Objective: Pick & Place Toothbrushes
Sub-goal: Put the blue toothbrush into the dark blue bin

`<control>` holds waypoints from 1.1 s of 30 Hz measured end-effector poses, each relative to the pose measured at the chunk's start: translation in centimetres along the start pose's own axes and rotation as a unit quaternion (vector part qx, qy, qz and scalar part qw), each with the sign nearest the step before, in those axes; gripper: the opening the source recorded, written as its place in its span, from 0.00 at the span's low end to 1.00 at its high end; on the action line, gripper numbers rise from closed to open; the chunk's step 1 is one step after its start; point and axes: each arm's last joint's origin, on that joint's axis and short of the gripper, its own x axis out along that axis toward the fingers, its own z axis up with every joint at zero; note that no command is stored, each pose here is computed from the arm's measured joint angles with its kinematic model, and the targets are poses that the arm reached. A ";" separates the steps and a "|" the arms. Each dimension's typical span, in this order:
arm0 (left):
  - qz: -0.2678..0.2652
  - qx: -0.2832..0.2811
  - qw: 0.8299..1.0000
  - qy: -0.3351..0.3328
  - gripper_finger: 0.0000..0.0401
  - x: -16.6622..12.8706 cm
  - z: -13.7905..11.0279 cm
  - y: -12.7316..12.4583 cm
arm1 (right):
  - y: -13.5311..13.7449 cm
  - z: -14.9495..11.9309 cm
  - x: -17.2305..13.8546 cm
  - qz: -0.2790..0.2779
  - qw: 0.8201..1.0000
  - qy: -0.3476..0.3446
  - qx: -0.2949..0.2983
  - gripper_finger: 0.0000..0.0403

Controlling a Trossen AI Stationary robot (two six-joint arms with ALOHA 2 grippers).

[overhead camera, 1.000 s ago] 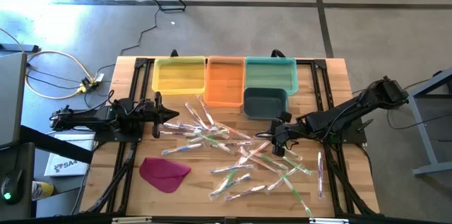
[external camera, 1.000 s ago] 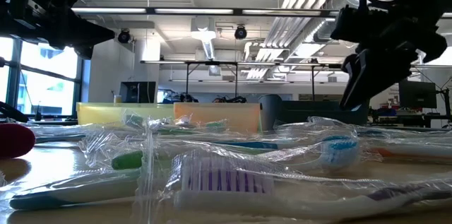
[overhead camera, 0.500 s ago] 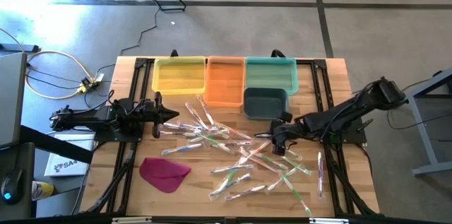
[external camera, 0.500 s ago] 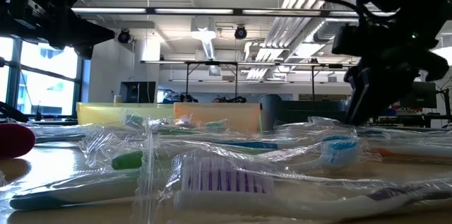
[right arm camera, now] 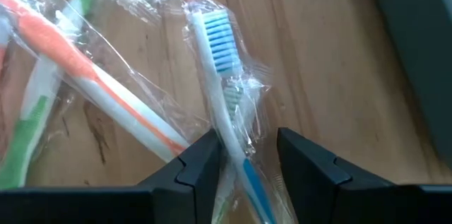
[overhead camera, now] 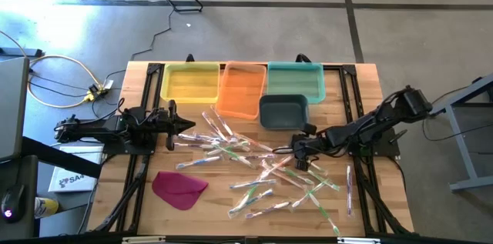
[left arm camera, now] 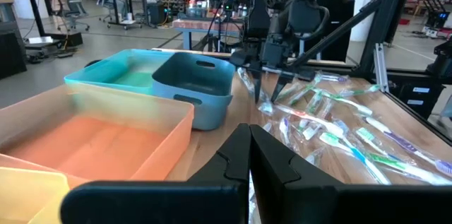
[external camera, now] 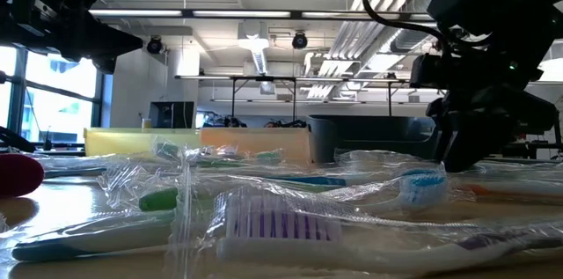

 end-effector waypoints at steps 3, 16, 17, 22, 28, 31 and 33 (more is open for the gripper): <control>0.000 0.000 1.000 0.000 0.00 0.0 0.0 0.0 | 0.0 0.0 -0.2 0.004 1.000 -0.001 0.001 0.30; 0.000 0.000 1.000 0.000 0.00 0.0 0.0 0.0 | -0.1 0.0 -0.4 0.004 1.000 -0.003 0.001 0.07; 0.000 0.000 1.000 0.000 0.00 0.0 0.0 0.0 | -0.1 0.0 -0.4 0.004 1.000 -0.003 0.001 0.06; 0.000 0.000 1.000 0.000 0.00 0.0 0.0 0.0 | -0.1 0.1 -0.4 0.005 1.000 -0.004 0.001 0.06; 0.000 0.000 1.000 0.000 0.00 0.0 0.0 0.0 | -0.1 0.5 -1.4 0.013 1.000 -0.025 -0.008 0.08; 0.000 0.000 1.000 0.000 0.00 0.0 0.0 0.0 | -0.2 1.0 -2.4 0.022 0.998 -0.050 -0.011 0.06; 0.000 0.000 1.000 0.000 0.00 0.0 0.0 0.0 | -0.4 1.2 -3.0 0.027 0.998 -0.061 -0.008 0.05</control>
